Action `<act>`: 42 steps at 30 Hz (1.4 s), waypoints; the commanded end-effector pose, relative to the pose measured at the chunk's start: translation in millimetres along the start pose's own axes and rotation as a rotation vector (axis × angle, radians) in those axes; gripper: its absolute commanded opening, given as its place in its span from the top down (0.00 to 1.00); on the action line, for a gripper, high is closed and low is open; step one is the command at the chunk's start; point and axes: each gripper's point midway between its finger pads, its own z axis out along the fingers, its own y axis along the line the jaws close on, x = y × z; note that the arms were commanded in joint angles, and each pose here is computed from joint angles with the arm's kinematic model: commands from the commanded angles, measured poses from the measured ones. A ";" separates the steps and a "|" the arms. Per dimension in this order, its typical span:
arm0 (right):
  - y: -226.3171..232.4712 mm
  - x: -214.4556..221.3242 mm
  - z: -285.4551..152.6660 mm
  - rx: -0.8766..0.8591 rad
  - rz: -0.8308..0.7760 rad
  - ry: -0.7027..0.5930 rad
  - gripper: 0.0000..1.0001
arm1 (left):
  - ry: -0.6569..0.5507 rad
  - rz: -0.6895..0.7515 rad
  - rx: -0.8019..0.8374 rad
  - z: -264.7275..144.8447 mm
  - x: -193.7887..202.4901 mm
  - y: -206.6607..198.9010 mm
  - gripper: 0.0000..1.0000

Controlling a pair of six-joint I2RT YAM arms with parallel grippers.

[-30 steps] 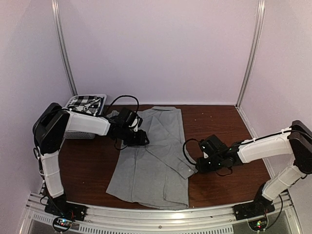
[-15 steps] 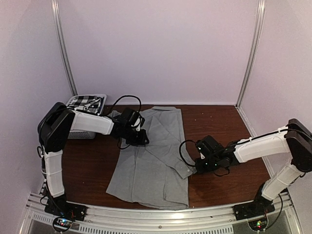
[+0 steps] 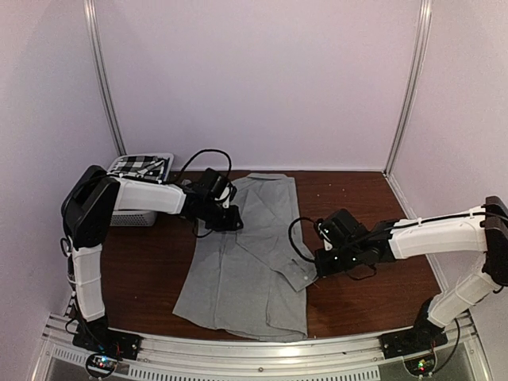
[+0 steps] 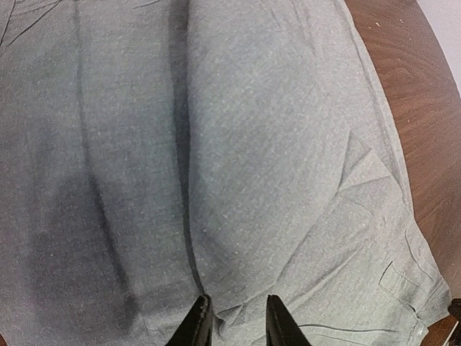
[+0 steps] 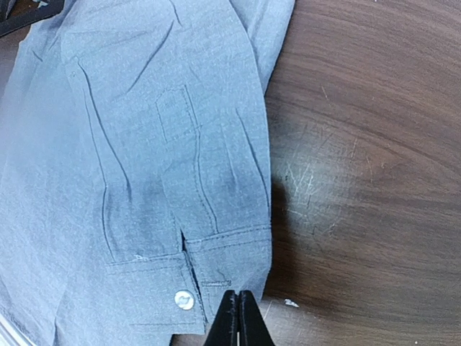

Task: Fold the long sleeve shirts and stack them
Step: Smooth out the 1/3-folded shirt at the center of the board.

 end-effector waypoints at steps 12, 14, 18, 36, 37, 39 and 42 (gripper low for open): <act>16.6 4.0 -6.5 -0.047 -0.001 0.030 0.99 | 0.086 0.002 0.033 17.3 28.3 3.8 0.59; 17.9 2.6 -7.2 -0.049 -0.002 0.027 0.98 | 0.087 0.003 0.037 18.2 28.1 2.5 0.61; 20.8 -0.7 -9.1 -0.056 -0.003 0.024 0.99 | 0.086 0.006 0.041 18.9 26.7 1.2 0.69; 45.5 15.9 -26.9 -0.178 0.006 0.114 0.99 | 0.035 0.044 -0.005 -0.1 -14.8 6.8 1.00; 47.0 17.4 -28.4 -0.183 0.009 0.120 0.99 | 0.037 0.044 0.002 -0.7 -15.8 7.0 1.00; 50.8 20.6 -31.3 -0.199 0.019 0.131 0.99 | 0.049 0.051 0.011 -0.5 -15.7 7.9 1.00; 57.4 27.1 -33.4 -0.231 0.048 0.153 0.99 | 0.070 0.062 0.020 -0.9 -14.8 9.5 1.00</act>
